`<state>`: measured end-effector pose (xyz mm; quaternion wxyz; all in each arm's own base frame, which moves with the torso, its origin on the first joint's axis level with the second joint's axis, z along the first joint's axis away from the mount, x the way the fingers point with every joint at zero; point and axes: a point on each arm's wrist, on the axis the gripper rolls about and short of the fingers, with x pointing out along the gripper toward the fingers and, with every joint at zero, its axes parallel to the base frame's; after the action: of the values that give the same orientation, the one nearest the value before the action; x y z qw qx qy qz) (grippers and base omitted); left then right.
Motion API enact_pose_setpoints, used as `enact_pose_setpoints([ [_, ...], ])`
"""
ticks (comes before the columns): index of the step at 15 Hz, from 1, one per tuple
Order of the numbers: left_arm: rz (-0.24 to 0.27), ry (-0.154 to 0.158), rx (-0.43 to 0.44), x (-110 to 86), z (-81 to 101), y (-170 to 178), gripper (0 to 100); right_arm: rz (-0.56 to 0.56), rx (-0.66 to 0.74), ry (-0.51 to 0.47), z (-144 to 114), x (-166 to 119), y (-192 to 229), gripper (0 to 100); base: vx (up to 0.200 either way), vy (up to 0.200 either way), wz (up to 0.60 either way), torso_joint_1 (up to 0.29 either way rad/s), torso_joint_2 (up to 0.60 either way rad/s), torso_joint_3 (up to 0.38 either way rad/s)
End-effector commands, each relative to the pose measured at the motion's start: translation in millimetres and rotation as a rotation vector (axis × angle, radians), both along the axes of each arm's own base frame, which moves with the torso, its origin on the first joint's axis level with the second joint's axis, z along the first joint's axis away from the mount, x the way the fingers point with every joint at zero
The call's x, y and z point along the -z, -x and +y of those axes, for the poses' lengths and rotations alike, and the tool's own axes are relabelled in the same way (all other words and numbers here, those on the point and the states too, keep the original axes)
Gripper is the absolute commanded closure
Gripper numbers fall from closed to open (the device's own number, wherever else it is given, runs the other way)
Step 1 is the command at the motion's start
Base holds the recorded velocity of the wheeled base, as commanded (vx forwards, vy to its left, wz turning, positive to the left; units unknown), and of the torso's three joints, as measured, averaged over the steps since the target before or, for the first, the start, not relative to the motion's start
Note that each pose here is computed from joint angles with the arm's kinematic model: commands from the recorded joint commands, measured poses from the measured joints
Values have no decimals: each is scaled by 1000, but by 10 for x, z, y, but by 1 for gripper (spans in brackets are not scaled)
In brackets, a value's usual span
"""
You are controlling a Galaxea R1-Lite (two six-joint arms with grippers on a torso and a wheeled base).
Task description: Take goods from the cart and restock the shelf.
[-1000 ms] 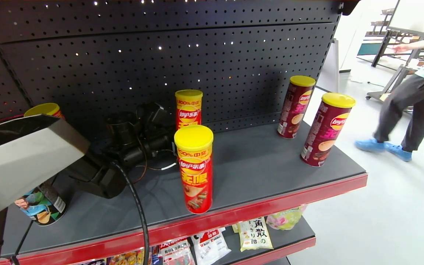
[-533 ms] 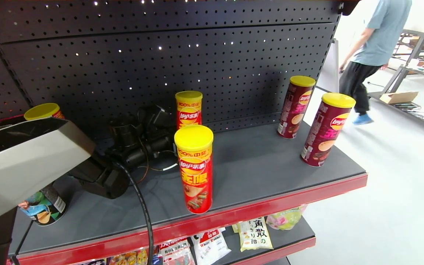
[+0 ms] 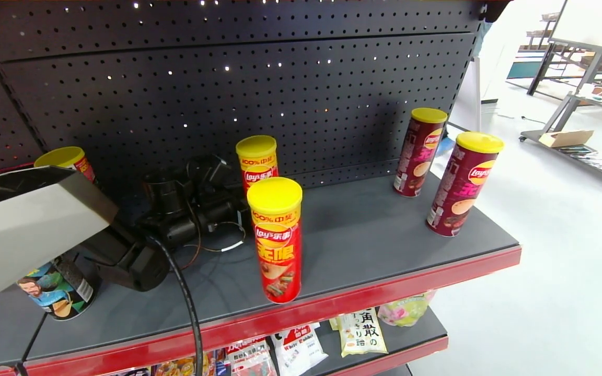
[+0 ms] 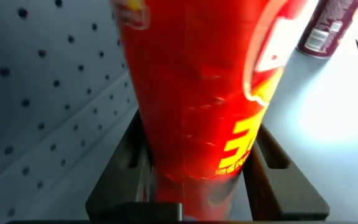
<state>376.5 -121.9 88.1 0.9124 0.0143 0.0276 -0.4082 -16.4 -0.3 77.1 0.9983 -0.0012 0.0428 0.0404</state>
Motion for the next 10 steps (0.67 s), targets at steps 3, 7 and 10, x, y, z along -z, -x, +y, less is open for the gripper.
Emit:
enact_pose_setpoints([
  [3, -6, -15, 13, -40, 36, 78, 100, 0, 0, 0, 0, -4, -1, 0, 0, 0, 0, 0, 0, 0],
  [7, -14, -81, 17, 47, 58, 132, 100, 0, 0, 0, 0, -4, -1, 0, 0, 0, 0, 0, 0, 0],
  [10, -17, -79, 23, 37, 51, 133, 100, 2, 0, 0, 0, 1, -1, 0, 0, 0, 0, 0, 0, 0],
])
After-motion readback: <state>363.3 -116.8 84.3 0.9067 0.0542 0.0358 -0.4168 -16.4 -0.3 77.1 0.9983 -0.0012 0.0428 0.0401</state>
